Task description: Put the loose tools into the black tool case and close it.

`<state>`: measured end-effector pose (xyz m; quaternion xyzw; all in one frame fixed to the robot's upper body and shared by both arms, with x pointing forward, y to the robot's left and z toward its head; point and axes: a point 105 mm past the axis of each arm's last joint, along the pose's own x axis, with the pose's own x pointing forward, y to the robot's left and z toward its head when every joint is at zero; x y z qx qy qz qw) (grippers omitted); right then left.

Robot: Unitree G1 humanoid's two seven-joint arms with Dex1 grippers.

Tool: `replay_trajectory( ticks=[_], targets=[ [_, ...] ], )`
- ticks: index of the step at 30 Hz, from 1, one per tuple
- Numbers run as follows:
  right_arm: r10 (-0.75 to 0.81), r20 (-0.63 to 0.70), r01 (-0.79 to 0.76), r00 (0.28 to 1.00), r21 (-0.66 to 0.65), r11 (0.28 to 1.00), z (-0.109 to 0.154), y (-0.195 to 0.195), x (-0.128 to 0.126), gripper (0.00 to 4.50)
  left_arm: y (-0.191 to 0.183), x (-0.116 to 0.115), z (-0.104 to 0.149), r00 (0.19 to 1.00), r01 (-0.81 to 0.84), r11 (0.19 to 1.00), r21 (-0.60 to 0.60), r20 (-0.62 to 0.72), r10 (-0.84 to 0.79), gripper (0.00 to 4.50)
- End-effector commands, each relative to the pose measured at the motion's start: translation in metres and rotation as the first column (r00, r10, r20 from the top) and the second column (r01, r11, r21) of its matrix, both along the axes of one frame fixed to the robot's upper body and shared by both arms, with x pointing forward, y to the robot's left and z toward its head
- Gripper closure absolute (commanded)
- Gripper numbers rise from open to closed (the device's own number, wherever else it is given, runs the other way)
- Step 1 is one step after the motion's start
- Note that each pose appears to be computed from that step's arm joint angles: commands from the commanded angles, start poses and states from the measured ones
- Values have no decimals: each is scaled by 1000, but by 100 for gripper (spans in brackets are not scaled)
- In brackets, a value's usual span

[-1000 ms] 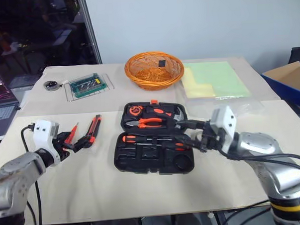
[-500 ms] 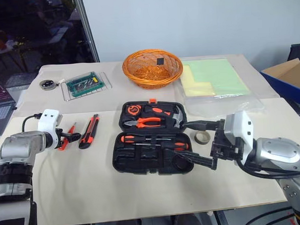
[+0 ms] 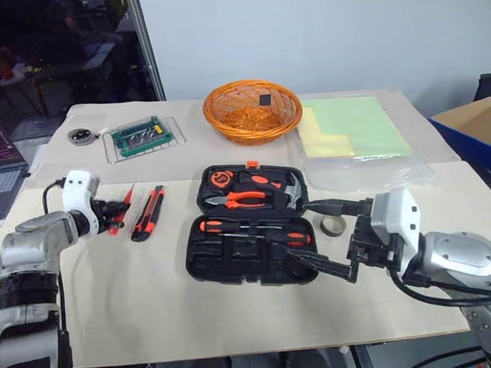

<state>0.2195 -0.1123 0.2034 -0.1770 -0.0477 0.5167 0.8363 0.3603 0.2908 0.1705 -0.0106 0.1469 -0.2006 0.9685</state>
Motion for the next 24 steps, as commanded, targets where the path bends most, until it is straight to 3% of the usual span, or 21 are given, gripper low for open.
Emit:
replay_trajectory(
  ticks=[1,3,5,8,12,15,20,24],
  targets=[
    [-17,97,17,995,-8,1000,14,-7,-11,0,-62,-36,45,902,422,905,55,76,-426,413],
    [-26,71,28,997,-22,999,10,-13,-17,0,-90,-53,37,808,585,804,105,10,-589,413],
    [-44,28,45,999,-48,998,4,-24,-26,0,-123,-70,21,655,746,628,219,-74,-752,413],
    [-69,-8,69,998,-76,995,1,-34,-36,0,-151,-75,5,516,828,454,330,-129,-847,413],
    [-123,-38,119,992,-89,989,-1,-47,-47,0,-176,-55,-17,480,822,358,443,-200,-854,413],
    [-148,-53,142,988,-93,985,-2,-51,-52,0,-186,-41,-25,483,813,336,475,-230,-845,413],
    [-161,-58,155,985,-93,983,-2,-52,-56,0,-196,-42,-32,412,833,237,500,-274,-869,413],
    [-163,-59,157,985,-97,983,-3,-50,-57,0,-198,-44,-41,388,848,205,489,-308,-869,413]
  ],
)
